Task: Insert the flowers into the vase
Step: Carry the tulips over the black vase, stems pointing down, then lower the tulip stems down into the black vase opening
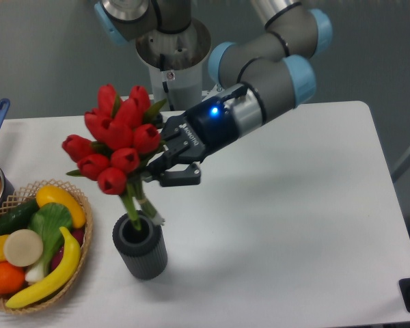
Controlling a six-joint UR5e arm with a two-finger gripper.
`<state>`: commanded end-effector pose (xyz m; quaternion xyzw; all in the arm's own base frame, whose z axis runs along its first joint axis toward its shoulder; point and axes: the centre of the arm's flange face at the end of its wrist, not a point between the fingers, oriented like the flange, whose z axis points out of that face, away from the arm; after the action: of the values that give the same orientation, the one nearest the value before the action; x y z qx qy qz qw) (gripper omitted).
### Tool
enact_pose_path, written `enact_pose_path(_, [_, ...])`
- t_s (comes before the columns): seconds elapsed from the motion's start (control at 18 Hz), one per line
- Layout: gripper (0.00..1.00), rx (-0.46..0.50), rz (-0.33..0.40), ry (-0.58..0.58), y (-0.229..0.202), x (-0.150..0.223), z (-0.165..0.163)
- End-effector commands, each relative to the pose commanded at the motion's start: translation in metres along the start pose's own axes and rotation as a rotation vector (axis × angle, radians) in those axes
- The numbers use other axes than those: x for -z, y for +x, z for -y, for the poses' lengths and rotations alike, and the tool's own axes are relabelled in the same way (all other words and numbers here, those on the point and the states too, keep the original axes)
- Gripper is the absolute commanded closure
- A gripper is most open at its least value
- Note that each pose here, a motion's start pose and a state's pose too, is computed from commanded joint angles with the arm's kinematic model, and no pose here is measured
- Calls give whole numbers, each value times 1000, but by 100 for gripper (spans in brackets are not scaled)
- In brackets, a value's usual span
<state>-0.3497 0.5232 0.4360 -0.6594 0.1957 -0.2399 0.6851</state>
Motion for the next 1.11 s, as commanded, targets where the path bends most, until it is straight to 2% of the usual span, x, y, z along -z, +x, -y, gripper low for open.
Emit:
enact_pose_path(0.67, [70, 94, -9, -2, -5, -6, -50])
enact_pose_path(1.11, [70, 148, 1, -16, -16, -4, -97])
